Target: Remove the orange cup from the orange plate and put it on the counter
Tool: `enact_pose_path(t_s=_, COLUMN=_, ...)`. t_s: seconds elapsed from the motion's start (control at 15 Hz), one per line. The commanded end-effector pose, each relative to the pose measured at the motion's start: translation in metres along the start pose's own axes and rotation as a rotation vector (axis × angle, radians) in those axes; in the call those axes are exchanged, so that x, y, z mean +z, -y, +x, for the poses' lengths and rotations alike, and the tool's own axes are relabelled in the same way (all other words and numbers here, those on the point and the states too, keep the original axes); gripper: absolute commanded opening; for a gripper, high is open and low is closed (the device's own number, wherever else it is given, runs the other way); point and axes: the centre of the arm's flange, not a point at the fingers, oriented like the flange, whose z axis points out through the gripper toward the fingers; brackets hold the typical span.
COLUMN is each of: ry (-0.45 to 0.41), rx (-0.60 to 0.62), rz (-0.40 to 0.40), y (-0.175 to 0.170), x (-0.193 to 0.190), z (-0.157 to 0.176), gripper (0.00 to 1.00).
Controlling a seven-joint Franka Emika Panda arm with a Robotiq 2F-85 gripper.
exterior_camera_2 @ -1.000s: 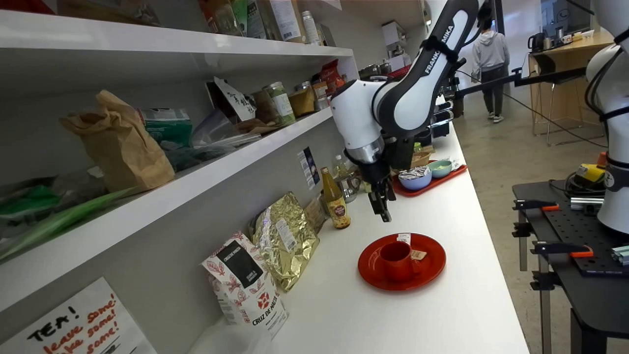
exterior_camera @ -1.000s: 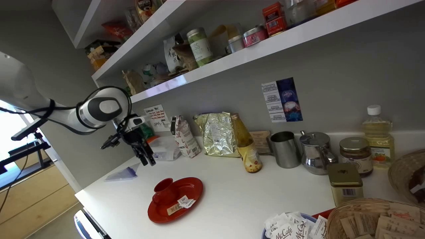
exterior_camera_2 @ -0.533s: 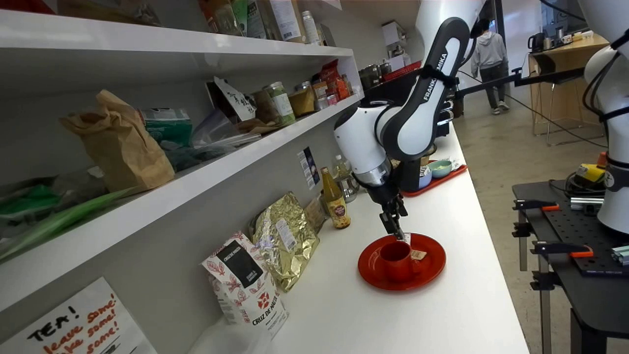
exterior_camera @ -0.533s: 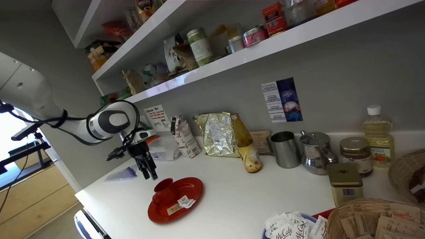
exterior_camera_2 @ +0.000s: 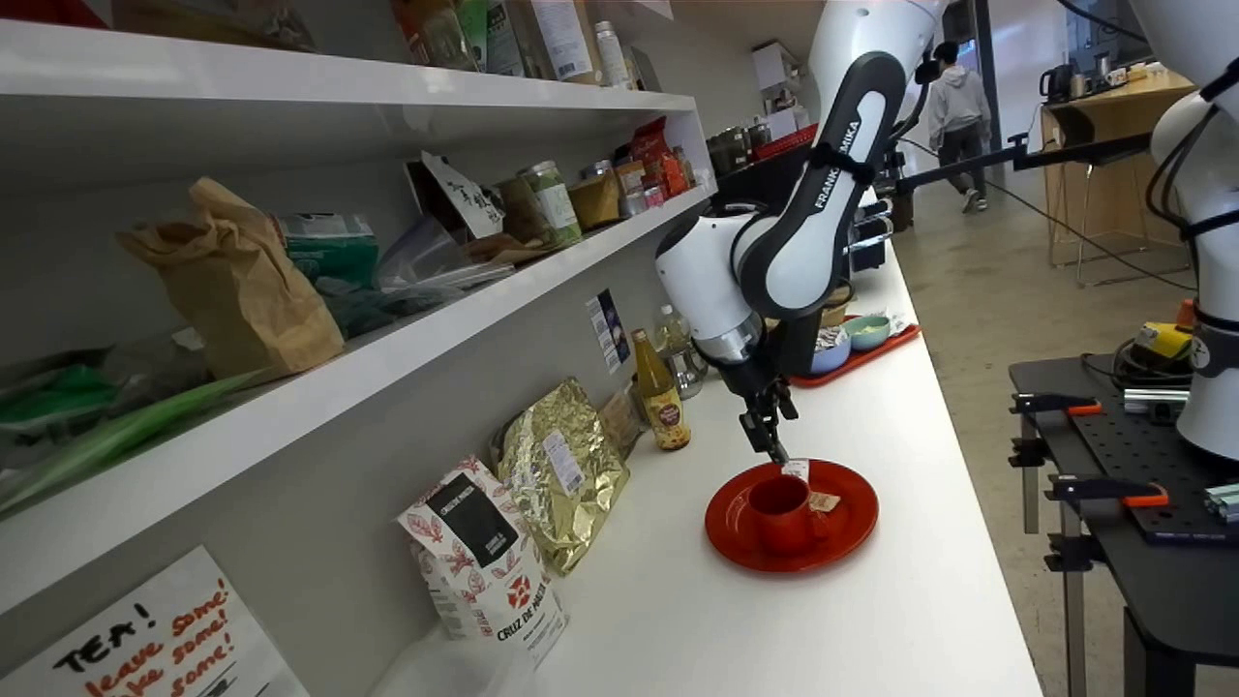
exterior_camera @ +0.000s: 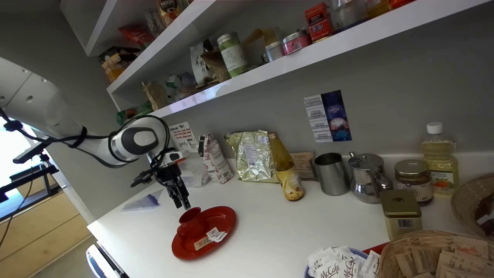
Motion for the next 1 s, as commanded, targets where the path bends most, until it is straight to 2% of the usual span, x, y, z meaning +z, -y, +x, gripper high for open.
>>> enact_pose_path(t_s=0.0, ry=-0.005, rx=0.009, rz=0.021, y=0.016, x=0.006, z=0.019, gripper=1.0)
enact_pose_path(t_s=0.53, ry=0.057, rx=0.011, rz=0.026, y=0.022, x=0.055, z=0.026, gripper=1.0)
enact_pose_path(t_s=0.93, ry=0.071, rx=0.037, rz=0.034, y=0.021, x=0.067, z=0.036, gripper=1.0)
